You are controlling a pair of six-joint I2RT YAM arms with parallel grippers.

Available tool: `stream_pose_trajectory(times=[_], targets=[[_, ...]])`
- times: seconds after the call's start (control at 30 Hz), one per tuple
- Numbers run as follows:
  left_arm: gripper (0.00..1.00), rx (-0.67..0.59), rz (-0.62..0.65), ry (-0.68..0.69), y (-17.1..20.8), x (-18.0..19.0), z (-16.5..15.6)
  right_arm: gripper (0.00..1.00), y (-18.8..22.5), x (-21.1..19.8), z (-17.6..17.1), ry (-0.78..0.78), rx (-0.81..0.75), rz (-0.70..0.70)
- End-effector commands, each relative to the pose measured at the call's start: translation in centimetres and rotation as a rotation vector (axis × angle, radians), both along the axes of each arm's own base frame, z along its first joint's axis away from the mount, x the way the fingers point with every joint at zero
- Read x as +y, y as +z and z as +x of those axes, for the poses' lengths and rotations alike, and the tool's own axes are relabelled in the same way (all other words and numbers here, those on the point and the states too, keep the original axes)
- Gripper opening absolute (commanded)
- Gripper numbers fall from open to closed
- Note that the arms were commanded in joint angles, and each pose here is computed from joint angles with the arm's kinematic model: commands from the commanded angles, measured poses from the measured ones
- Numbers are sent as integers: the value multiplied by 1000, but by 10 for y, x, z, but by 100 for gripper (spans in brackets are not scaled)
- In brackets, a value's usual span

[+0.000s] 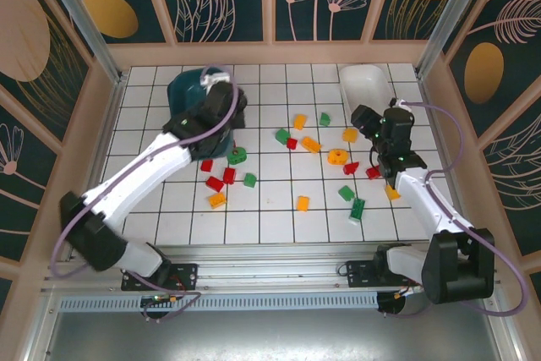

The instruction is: Sort the legos into containers by color

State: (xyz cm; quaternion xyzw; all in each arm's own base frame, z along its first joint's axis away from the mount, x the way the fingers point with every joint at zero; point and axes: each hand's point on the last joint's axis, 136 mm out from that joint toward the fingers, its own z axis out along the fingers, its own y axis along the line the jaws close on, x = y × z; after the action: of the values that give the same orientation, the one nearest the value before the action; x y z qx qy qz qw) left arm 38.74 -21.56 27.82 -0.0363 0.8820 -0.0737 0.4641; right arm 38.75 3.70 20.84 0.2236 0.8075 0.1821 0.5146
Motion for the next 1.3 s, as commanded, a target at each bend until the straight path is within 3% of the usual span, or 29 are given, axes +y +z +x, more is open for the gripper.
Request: stream_pose_trajectory(times=[0.0, 0.1, 0.27, 0.5, 0.8, 1.0, 1.27], targets=[[0, -47, 5, -108, 2, -53, 46, 77, 12, -10, 7, -16, -29, 6], [0, -41, -1, -160, -7, -94, 85, 78, 10, -27, 11, -52, -27, -20], [0, -62, 36, -137, -26, -122, 136, 79, 7, -57, 34, -67, 18, -110], [0, -2, -52, -99, -71, -118, 182, 87, -10, -94, 98, -3, 152, -184], [0, 84, -88, -89, -130, -107, 201, 90, -71, -111, 147, 116, 304, -217], [0, 107, -90, -68, -150, -97, 208, 90, -97, -124, 169, 110, 370, -225], [0, 172, -80, -40, -182, -84, 210, 68, -134, -130, 185, 131, 449, -233]])
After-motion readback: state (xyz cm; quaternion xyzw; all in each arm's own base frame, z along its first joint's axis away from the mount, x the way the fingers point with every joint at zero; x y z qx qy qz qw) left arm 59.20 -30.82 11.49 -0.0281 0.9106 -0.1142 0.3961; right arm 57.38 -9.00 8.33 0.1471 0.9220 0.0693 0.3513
